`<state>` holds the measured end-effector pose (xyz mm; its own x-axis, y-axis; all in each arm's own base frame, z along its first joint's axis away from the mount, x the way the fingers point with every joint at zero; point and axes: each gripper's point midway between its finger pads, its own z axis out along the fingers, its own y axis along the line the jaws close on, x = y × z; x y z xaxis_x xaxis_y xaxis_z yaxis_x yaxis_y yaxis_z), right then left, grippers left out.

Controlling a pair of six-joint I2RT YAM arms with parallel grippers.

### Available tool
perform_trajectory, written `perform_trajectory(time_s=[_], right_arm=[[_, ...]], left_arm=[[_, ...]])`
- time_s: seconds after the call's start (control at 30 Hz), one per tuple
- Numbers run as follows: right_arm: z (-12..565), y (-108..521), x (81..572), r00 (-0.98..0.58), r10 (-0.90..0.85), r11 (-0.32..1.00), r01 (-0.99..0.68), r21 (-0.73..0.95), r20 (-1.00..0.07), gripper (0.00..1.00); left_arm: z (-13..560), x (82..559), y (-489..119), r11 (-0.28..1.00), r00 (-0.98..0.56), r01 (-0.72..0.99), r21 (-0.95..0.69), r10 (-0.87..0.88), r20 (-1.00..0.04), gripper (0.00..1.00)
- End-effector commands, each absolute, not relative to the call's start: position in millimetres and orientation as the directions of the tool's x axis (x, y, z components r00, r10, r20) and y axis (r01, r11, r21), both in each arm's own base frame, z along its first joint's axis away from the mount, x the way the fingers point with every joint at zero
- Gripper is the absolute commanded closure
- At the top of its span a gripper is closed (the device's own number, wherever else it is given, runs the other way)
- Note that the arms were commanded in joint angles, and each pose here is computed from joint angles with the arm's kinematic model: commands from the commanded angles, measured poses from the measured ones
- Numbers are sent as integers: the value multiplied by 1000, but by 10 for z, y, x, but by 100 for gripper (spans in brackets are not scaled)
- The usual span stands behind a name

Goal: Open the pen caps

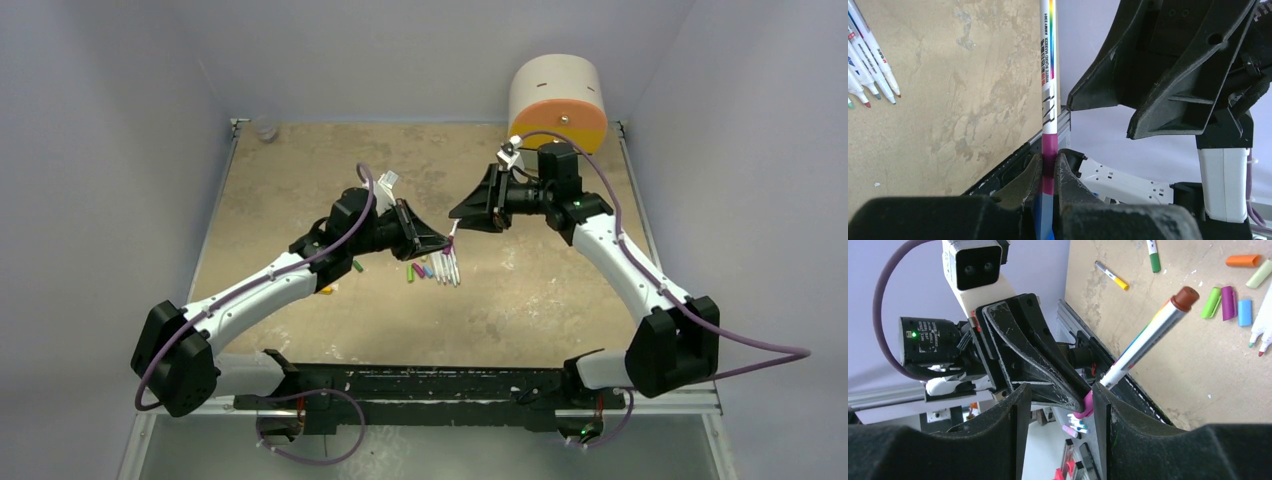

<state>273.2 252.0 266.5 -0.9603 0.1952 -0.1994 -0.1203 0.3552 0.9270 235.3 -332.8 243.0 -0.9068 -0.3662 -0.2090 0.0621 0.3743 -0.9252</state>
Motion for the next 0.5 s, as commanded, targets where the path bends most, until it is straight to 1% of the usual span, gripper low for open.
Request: perform_trajectory(time_s=[0.0, 0.3, 0.47], right_arm=[[2782, 2469, 2698, -945, 225, 365, -144, 920, -237, 50], [2522, 2425, 2667, -956, 234, 417, -65, 907, -177, 51], [2442, 2436, 2778, -950, 251, 429, -62, 901, -185, 51]], left_arm=[[2736, 2483, -3322, 349, -861, 149, -925, -414, -295, 100], [2755, 2481, -3273, 367, -851, 148, -919, -427, -307, 100], [2842, 2464, -3299, 335, -854, 158, -929, -425, -298, 100]])
